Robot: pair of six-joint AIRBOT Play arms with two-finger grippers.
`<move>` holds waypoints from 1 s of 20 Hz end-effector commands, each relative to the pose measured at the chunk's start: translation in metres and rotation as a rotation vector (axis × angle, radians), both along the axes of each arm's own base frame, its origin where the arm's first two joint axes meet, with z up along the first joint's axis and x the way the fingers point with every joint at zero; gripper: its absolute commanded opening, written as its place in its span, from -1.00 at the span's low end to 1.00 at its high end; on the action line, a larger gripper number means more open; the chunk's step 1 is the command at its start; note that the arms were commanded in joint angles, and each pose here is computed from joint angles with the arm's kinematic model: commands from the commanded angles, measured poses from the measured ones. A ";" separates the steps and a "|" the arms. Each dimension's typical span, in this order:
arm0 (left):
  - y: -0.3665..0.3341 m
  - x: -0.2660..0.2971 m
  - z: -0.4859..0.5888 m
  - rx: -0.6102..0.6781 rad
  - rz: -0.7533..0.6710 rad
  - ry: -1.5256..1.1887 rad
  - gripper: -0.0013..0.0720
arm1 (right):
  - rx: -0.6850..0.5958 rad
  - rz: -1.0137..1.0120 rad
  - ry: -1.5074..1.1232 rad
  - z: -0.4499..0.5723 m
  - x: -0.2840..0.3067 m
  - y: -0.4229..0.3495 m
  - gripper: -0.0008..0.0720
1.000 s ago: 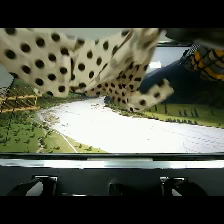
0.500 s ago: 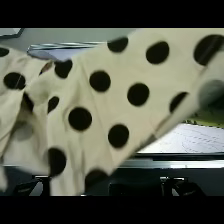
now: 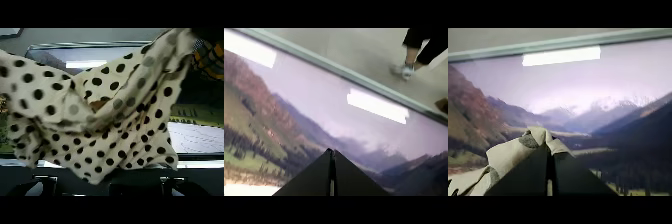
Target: Fold the clothes and pants, and hang the long-sleeved shirts on hangers.
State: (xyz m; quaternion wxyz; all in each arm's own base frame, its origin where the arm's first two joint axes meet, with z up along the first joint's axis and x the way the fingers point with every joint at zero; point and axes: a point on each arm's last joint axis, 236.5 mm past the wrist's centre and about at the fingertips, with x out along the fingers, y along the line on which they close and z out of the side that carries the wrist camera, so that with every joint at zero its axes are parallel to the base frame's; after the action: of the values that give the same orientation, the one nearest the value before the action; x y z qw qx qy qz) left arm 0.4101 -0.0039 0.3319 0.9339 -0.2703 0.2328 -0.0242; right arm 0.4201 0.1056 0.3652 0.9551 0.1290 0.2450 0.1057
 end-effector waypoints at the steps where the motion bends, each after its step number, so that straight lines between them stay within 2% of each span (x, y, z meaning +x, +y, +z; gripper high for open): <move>1: -0.013 0.079 -0.149 -0.066 -0.041 0.299 -0.92 | -0.044 -0.049 0.313 -0.150 0.089 0.011 -0.89; 5: -0.056 0.119 -0.306 -0.087 -0.109 0.572 -0.92 | -0.001 -0.113 0.583 -0.316 0.143 0.027 -0.89; 8: -0.074 0.117 -0.358 -0.109 -0.114 0.681 -0.92 | 0.073 -0.107 0.721 -0.375 0.140 0.046 -0.88; 9: -0.075 0.117 -0.358 -0.108 -0.117 0.681 -0.90 | 0.085 -0.099 0.736 -0.374 0.136 0.049 -0.72; 10: -0.074 0.117 -0.352 -0.108 -0.118 0.674 -0.70 | 0.075 -0.087 0.738 -0.366 0.132 0.049 -0.38; 11: -0.070 0.116 -0.341 -0.103 -0.122 0.665 -0.32 | 0.041 -0.055 0.724 -0.353 0.126 0.046 0.03; 12: -0.064 0.115 -0.326 -0.103 -0.122 0.652 0.40 | -0.007 -0.007 0.705 -0.334 0.118 0.039 0.35; 13: -0.054 0.111 -0.306 -0.105 -0.114 0.636 1.00 | -0.055 0.037 0.690 -0.314 0.108 0.029 0.49; 17: -0.002 0.073 -0.235 -0.070 -0.084 0.567 1.00 | -0.184 0.050 0.657 -0.232 0.054 -0.047 0.57; 20: 0.023 0.019 -0.240 -0.083 -0.022 0.589 1.00 | -0.117 0.011 0.751 -0.227 -0.002 -0.077 0.57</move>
State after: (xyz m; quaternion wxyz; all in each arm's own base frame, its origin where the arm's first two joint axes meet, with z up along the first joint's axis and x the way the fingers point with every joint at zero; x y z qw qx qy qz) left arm 0.4730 -0.0018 0.0864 0.8164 -0.2987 0.4939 0.0178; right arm 0.4737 0.0534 0.1254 0.8272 0.0954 0.5522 0.0410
